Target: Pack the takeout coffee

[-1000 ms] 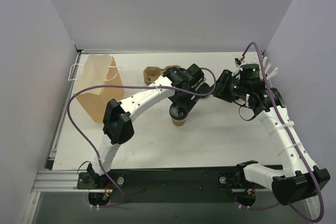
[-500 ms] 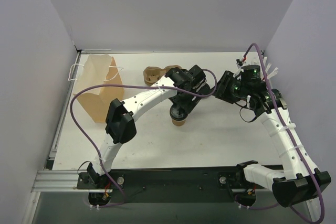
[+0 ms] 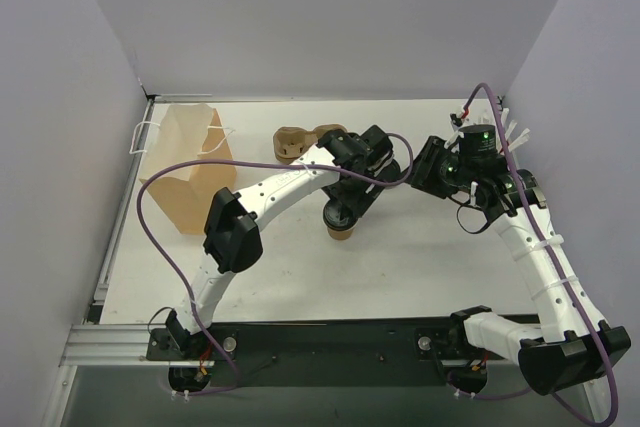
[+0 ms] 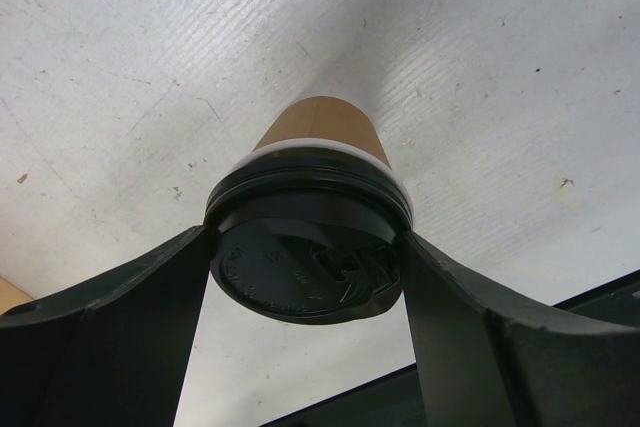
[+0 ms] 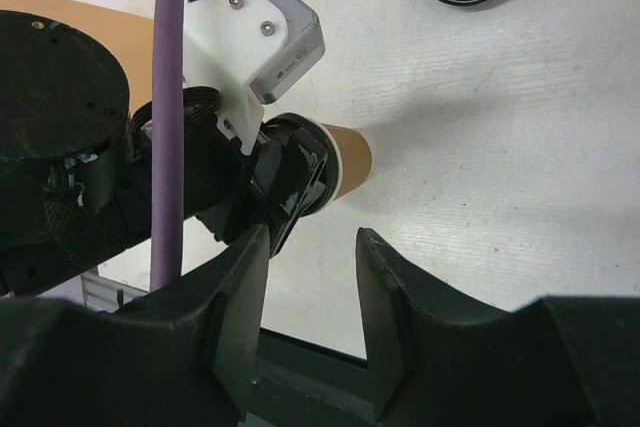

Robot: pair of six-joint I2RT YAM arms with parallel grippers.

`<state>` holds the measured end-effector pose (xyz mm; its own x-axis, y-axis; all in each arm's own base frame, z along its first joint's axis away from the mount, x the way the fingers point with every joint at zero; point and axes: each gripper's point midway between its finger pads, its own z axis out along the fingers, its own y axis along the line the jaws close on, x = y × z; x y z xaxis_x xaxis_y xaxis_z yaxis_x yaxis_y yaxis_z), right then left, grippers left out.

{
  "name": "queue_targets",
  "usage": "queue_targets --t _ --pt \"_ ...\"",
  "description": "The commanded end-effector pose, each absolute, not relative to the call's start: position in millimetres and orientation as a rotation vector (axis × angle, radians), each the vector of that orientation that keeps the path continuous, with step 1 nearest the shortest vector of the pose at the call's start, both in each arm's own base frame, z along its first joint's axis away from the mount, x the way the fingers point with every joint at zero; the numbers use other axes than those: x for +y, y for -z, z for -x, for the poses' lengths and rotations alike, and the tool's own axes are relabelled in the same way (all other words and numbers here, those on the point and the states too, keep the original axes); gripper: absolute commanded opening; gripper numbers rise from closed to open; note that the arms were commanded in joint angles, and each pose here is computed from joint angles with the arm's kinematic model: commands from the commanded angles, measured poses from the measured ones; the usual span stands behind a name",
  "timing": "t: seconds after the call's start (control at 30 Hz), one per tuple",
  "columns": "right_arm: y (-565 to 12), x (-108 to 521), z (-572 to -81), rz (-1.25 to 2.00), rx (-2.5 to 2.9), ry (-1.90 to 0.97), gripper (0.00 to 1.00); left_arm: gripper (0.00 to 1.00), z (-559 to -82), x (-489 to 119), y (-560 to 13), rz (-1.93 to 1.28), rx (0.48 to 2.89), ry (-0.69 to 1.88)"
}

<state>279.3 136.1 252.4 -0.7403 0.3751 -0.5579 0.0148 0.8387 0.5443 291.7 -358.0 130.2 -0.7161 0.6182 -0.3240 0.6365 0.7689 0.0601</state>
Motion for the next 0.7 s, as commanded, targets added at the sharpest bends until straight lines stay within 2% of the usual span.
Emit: queue_targets --t 0.0,0.67 --pt "-265.6 138.1 -277.4 -0.247 2.282 -0.71 0.36 0.81 -292.6 -364.5 -132.6 -1.009 2.609 0.065" --pt "-263.2 136.8 -276.1 -0.246 2.288 -0.698 0.36 0.86 -292.6 -366.8 -131.6 -1.021 2.602 0.061"
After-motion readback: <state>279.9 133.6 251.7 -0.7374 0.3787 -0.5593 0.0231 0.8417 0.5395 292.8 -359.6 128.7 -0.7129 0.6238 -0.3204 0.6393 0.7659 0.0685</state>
